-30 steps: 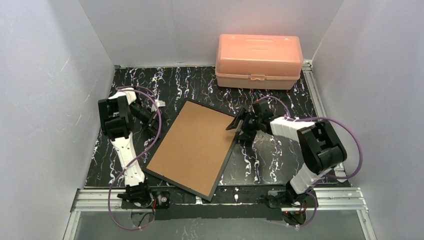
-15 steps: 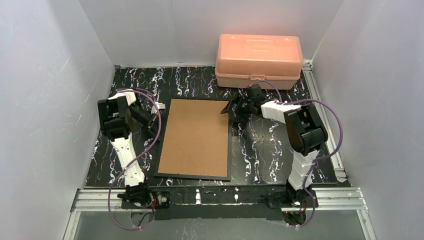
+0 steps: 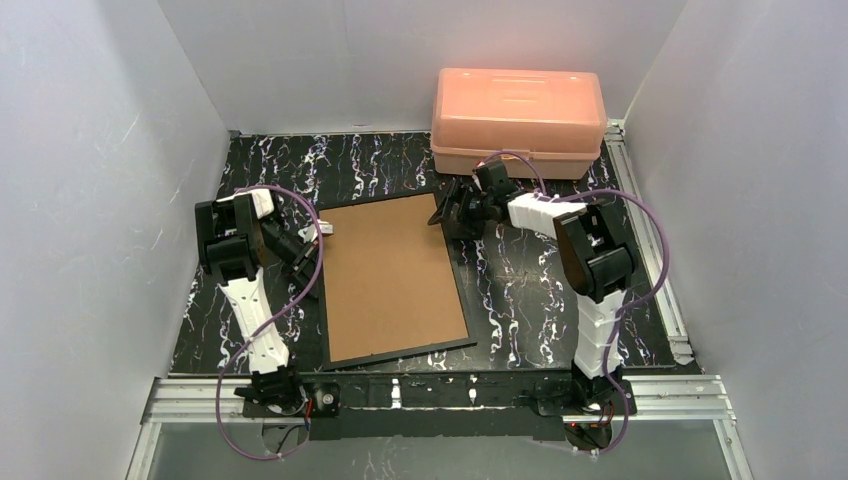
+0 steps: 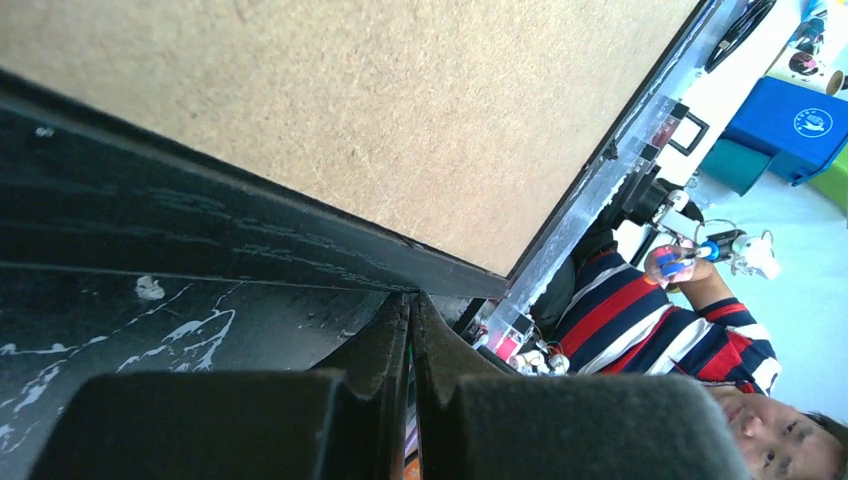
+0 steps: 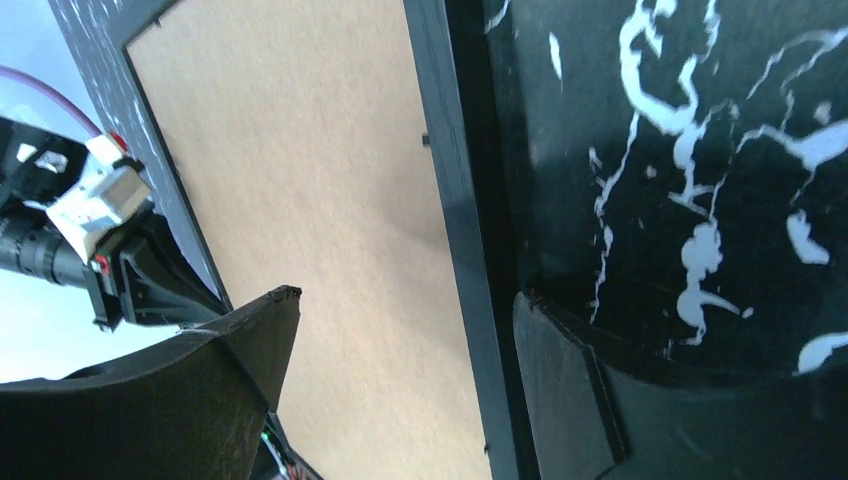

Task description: Put the photo into the frame

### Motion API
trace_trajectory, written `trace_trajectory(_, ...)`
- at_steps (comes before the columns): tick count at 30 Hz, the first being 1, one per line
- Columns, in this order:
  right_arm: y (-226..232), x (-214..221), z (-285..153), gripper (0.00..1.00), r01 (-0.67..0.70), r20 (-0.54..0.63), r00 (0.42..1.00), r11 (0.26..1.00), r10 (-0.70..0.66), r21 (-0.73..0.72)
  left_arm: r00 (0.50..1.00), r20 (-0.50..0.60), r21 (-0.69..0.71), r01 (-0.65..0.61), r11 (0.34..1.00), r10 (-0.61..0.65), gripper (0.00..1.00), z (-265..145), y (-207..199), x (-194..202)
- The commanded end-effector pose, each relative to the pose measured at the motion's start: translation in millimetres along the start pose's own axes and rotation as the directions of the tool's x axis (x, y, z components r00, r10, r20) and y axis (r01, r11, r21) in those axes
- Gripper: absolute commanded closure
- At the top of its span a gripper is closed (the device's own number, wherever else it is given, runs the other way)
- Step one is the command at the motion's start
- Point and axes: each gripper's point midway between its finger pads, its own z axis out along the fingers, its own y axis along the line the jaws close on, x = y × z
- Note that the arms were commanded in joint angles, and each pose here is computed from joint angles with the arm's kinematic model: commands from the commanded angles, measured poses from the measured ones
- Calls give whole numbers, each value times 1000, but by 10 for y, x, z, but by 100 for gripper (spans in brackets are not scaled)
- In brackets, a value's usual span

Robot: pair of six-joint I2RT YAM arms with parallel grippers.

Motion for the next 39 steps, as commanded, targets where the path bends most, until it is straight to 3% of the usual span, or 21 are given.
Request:
trace_trajectory(1,-47,259,-301,14,23,-99,995,1000,-23,5,990,69,-64,-119,991,123,100,-9,55,-156)
trace_trajectory(5,-233,26,-691,12,15,-11,1000,1000,-16,-26,990,67,-92,-115,989,121,100,-30,92,-153)
trace_trajectory(9,-59,61,-774,13,67,-44,996,989,-74,-134,990,73,-122,-108,987,118,100,-66,120,-178)
trace_trajectory(21,123,243,-565,15,79,-121,987,975,-106,-210,990,90,-139,-92,986,105,100,-103,135,-241)
trace_trajectory(30,15,312,-414,17,43,-157,985,980,-75,-195,990,95,-143,-86,986,101,100,-104,149,-252)
trace_trajectory(39,97,284,-480,17,80,-131,986,979,-106,-190,991,88,-154,-88,984,103,100,-111,166,-241)
